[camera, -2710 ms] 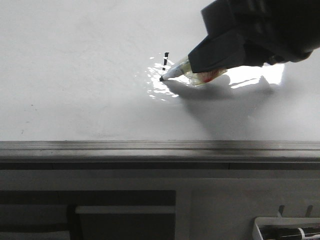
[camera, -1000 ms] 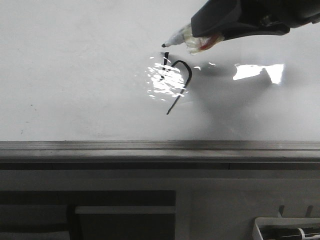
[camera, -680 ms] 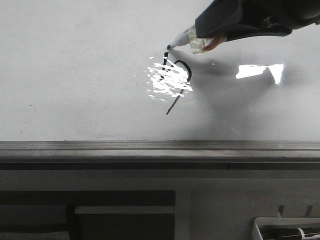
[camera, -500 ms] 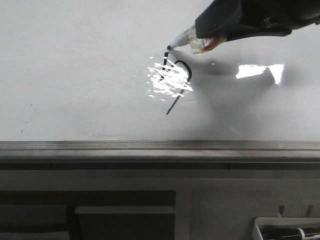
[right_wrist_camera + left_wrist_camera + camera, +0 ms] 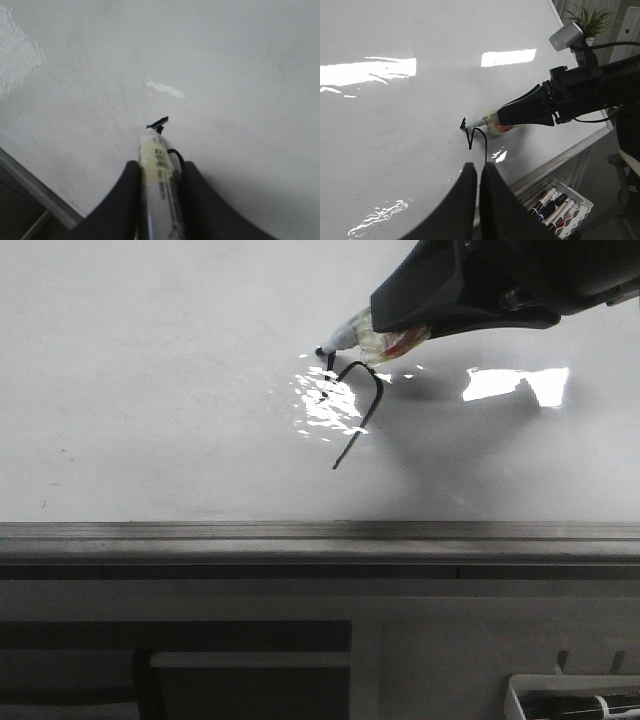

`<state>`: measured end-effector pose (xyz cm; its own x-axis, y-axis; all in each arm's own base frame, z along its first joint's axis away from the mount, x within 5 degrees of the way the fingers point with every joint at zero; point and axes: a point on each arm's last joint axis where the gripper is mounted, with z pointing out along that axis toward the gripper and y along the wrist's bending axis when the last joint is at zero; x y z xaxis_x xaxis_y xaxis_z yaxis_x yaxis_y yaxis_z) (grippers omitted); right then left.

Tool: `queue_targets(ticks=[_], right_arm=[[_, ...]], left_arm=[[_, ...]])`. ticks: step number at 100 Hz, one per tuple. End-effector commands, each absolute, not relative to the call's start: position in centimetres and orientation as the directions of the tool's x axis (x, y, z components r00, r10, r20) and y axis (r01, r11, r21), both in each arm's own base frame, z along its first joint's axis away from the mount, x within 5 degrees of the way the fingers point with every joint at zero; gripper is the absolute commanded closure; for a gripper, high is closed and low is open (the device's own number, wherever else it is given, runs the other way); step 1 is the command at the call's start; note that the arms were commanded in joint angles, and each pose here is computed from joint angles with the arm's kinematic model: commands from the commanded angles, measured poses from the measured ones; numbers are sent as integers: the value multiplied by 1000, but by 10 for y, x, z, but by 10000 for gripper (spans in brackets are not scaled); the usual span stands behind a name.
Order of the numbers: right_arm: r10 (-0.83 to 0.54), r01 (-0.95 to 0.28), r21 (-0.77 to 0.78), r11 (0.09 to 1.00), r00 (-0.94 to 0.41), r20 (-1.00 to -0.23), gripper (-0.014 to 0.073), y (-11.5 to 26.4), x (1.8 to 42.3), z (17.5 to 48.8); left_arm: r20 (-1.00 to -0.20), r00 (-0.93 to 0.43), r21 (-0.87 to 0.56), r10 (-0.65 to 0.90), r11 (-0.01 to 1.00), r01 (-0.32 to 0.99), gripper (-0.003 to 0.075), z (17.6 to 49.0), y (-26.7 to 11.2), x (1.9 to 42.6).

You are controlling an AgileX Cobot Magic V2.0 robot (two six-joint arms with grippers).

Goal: Write number 5 on whiteboard

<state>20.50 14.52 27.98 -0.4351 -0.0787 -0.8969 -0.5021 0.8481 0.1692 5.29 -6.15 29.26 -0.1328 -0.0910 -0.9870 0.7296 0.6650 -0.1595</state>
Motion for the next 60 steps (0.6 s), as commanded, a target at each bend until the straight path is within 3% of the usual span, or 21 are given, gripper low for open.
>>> queue_targets(ticks=[1, 17, 38, 60], right_arm=[[-31, -429, 168, 888, -419, -908, 636, 140, 212, 288], [-12, -400, 175, 899, -424, -905, 636, 138, 213, 288], [74, -252, 205, 946, -447, -892, 636, 127, 217, 287], [38, -125, 106, 986, -453, -891, 636, 110, 214, 285]], left_arm=[[-982, -121, -186, -143, 675, 713, 741, 303, -60, 55], [-982, -121, -186, -143, 675, 713, 741, 303, -60, 55], [-982, -122, -188, -144, 675, 713, 741, 303, -60, 55], [-982, -122, -188, -144, 675, 713, 741, 303, -60, 55]])
